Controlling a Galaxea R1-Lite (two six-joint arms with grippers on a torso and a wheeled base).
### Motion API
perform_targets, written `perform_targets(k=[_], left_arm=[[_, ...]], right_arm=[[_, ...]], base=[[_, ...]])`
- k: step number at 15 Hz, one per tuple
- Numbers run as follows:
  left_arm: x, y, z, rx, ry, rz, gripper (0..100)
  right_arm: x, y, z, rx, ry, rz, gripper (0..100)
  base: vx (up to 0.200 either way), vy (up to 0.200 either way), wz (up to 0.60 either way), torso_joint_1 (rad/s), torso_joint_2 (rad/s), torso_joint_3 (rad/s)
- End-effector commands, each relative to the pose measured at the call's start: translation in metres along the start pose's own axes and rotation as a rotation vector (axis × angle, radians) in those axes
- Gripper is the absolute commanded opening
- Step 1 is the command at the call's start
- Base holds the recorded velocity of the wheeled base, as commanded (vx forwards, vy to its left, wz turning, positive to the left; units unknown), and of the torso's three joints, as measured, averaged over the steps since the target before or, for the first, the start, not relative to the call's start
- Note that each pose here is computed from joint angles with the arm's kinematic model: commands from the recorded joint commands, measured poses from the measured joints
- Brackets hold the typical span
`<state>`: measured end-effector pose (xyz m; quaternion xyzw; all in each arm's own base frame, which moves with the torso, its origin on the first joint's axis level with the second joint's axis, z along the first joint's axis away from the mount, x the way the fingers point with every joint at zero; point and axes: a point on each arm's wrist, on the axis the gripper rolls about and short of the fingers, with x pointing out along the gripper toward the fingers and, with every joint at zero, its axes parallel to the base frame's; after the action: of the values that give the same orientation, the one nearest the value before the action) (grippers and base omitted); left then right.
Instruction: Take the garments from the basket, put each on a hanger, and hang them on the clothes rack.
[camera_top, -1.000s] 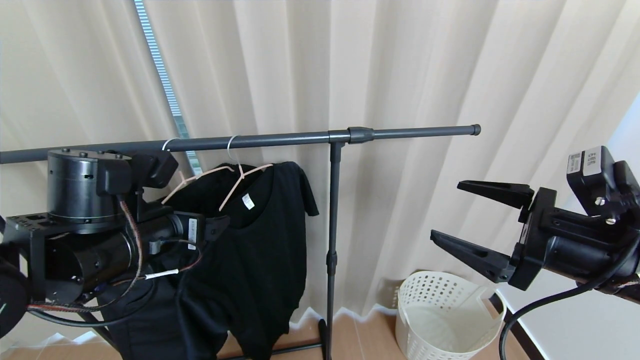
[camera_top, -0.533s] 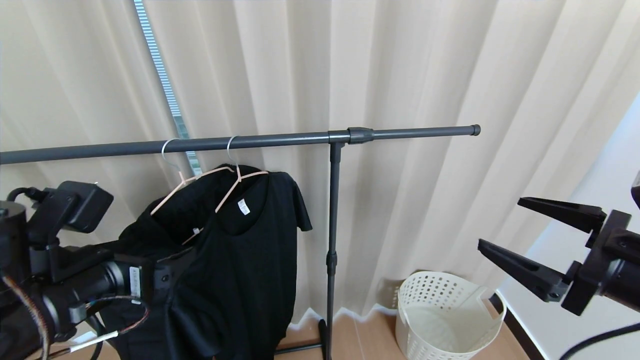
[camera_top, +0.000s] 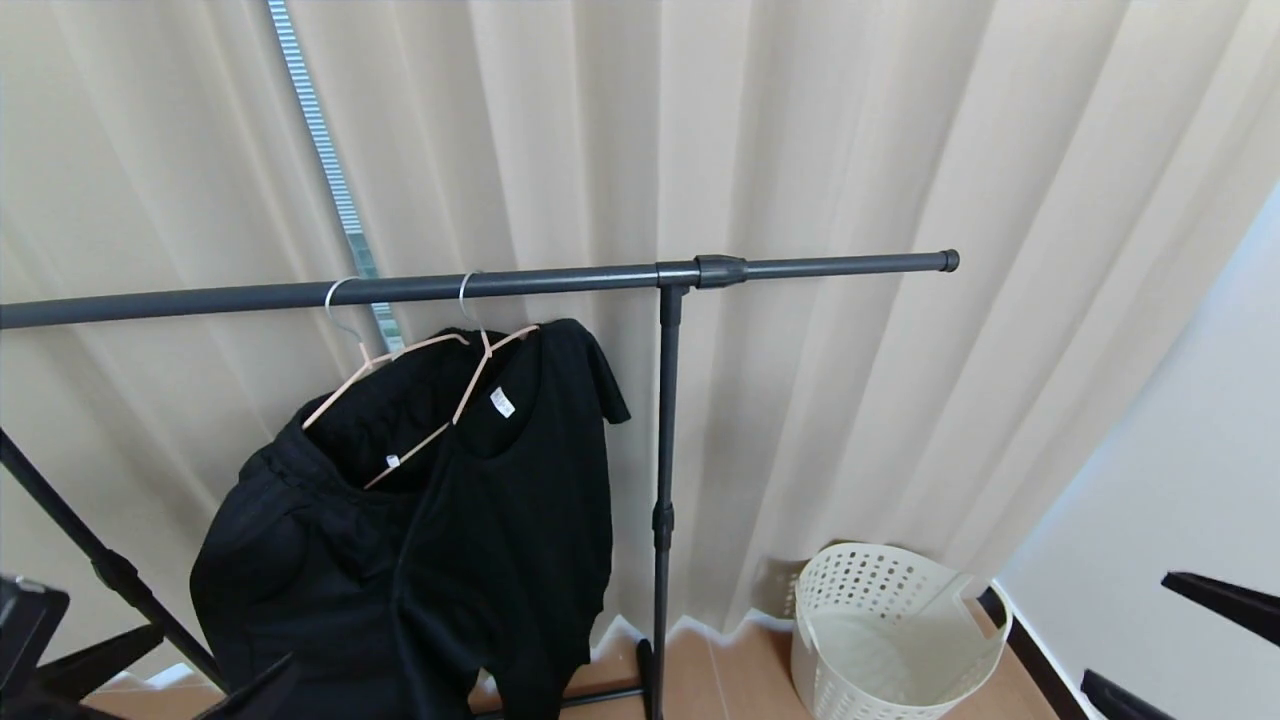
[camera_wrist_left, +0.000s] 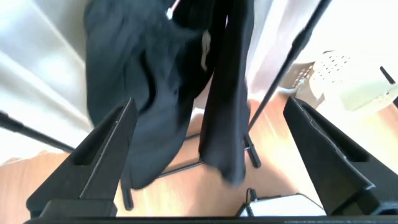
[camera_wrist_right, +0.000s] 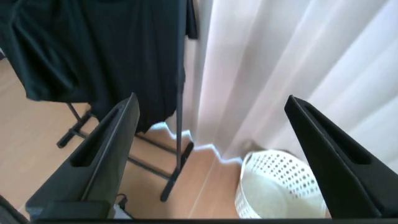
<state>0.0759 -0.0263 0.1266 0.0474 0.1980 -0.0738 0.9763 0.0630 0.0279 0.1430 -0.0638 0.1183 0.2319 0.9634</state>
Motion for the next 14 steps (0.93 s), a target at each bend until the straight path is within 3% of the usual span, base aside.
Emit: perform_targets(k=[1, 3, 4, 7, 10, 12, 13, 14], left_arm=[[-0.012, 0.004, -0.027, -0.001, -0.006, -0.004, 100], [-0.025, 0.008, -0.042, -0.017, -0.042, -0.006, 100], [-0.033, 0.01, -0.054, -0.01, -0.019, -0.02, 100], [-0.047, 0.012, -0.073, -0.002, -0.001, -0.083, 100], [-0.048, 0.013, -0.074, -0.021, 0.0, -0.021, 100], [-0.049, 0.014, -0.074, -0.063, -0.002, 0.093, 100], [-0.05, 0.014, -0.075, -0.083, -0.015, 0.144, 100], [-0.055, 0.014, -0.077, -0.097, -0.078, 0.177, 100]], right_arm=[[-0.016, 0.003, -0.032, 0.002, 0.001, -0.047, 100], [-0.032, 0.002, -0.047, 0.0, -0.05, -0.173, 100], [-0.041, 0.003, -0.058, 0.001, -0.038, -0.204, 100], [-0.052, 0.006, -0.073, 0.005, -0.047, -0.2, 100], [-0.053, 0.006, -0.073, 0.027, -0.047, -0.225, 100], [-0.059, 0.008, -0.075, 0.051, -0.114, -0.358, 100], [-0.061, 0.009, -0.076, 0.057, -0.135, -0.399, 100], [-0.064, 0.011, -0.077, 0.058, -0.177, -0.416, 100]], base=[[0.0, 0.0, 0.0, 0.0, 0.0, 0.0], [0.0, 0.0, 0.0, 0.0, 0.0, 0.0], [0.0, 0.0, 0.0, 0.0, 0.0, 0.0], [0.0, 0.0, 0.0, 0.0, 0.0, 0.0], [0.0, 0.0, 0.0, 0.0, 0.0, 0.0], [0.0, 0.0, 0.0, 0.0, 0.0, 0.0], [0.0, 0.0, 0.0, 0.0, 0.0, 0.0], [0.0, 0.0, 0.0, 0.0, 0.0, 0.0]])
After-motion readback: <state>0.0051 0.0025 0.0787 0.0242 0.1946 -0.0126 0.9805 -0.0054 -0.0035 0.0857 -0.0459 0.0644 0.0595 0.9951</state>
